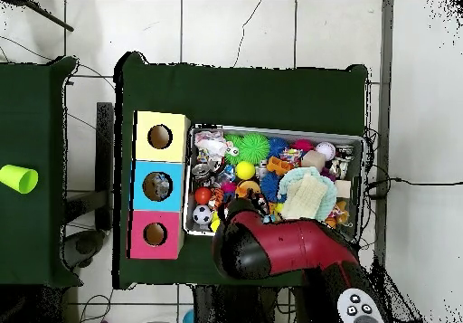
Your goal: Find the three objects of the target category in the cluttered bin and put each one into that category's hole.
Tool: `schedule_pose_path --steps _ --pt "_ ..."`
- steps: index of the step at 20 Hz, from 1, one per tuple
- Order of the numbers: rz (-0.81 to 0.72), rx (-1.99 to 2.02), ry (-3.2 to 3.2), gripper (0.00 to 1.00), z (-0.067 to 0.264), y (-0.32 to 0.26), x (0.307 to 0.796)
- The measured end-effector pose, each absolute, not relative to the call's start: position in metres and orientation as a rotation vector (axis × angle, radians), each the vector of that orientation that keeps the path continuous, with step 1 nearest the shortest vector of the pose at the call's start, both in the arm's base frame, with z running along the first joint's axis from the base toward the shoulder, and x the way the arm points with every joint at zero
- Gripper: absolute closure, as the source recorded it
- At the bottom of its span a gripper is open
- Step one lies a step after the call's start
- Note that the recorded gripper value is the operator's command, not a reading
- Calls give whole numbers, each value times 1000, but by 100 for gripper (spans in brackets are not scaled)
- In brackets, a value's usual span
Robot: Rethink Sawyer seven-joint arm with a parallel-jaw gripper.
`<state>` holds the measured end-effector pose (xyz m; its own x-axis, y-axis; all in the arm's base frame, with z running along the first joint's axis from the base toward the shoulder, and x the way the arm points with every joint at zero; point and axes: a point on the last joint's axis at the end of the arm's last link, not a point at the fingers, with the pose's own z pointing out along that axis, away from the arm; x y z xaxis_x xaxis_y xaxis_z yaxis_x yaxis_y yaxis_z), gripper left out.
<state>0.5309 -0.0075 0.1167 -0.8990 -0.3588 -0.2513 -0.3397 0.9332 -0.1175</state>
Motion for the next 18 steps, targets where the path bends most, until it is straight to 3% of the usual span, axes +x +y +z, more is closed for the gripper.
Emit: schedule_pose_path --steps 18 --pt "-113 -496 2796 0 54 -2 493"
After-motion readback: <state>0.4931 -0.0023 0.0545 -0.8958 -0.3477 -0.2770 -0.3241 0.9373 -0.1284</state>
